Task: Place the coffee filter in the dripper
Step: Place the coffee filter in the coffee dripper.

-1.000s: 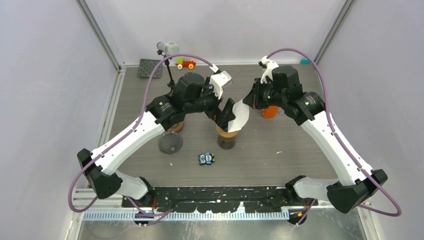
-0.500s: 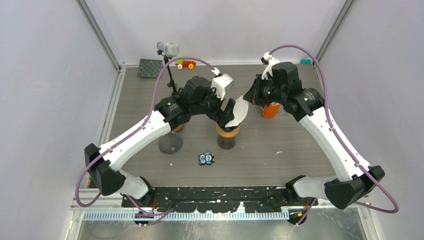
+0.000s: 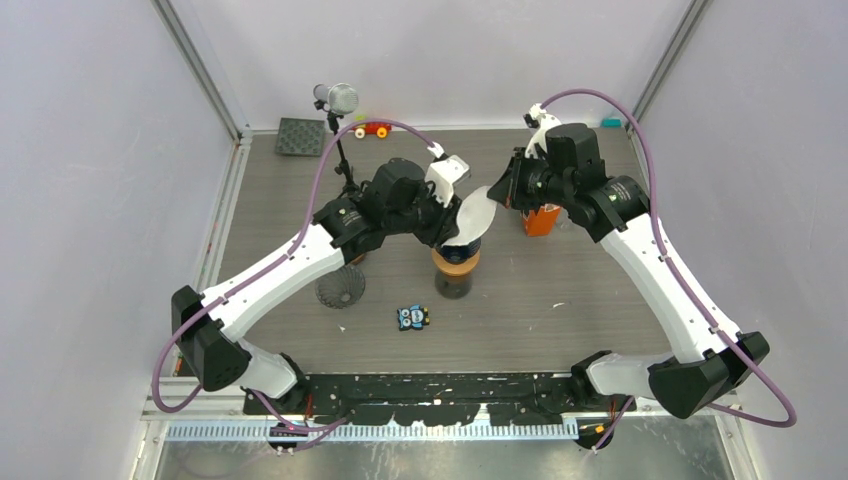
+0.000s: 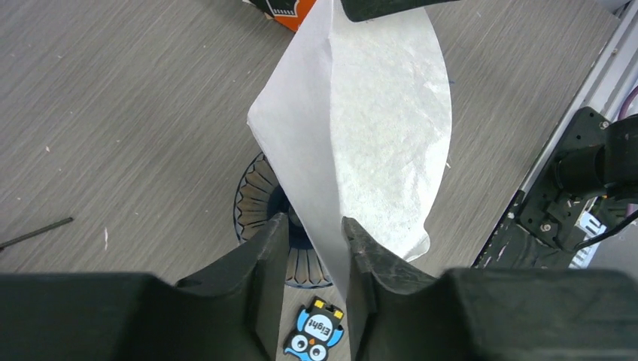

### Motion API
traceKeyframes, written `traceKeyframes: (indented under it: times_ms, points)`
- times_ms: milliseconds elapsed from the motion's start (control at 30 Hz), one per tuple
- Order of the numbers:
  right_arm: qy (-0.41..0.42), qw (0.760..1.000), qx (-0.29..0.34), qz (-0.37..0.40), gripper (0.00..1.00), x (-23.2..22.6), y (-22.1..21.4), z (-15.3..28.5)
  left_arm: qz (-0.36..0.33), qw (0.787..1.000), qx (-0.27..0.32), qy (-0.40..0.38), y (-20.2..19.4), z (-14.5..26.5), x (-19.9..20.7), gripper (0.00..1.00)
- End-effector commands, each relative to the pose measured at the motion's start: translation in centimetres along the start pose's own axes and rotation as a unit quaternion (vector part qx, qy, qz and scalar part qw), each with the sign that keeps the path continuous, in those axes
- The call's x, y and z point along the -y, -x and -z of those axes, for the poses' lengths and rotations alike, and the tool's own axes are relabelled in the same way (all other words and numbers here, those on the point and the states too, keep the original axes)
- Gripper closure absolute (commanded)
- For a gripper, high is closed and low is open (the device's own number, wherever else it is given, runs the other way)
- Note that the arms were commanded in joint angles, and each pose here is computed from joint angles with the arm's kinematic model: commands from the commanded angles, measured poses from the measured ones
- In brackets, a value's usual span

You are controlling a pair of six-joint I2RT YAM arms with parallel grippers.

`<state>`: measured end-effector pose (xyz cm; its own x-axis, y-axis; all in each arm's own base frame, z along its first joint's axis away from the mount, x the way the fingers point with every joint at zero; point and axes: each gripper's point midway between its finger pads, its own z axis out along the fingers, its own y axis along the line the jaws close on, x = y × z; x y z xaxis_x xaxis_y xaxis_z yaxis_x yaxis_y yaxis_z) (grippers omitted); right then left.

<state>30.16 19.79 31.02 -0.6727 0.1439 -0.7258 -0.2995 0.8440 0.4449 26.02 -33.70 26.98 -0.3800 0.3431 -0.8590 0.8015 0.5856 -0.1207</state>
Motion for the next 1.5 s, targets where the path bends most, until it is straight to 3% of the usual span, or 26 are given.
traceKeyframes:
  times_ms: [0,233,833,1467]
  points:
    - [0.036,0.999,0.029,0.011,0.99,-1.4,1.4,0.8,-0.023,0.998,0.051,0.001,3.1,1.3,0.3,0.72]
    - [0.062,0.997,0.025,0.047,0.99,-1.8,0.7,1.0,-0.046,0.997,0.058,-0.001,3.7,2.5,0.3,0.99]
    - [0.132,0.987,0.001,0.097,0.98,-3.3,-1.9,2.8,-0.091,0.992,0.043,-0.073,2.7,4.6,2.8,1.00]
    - [0.089,0.988,-0.051,0.113,0.94,-0.9,-4.5,2.2,-0.070,0.994,-0.005,-0.080,-1.0,3.3,2.7,1.00]
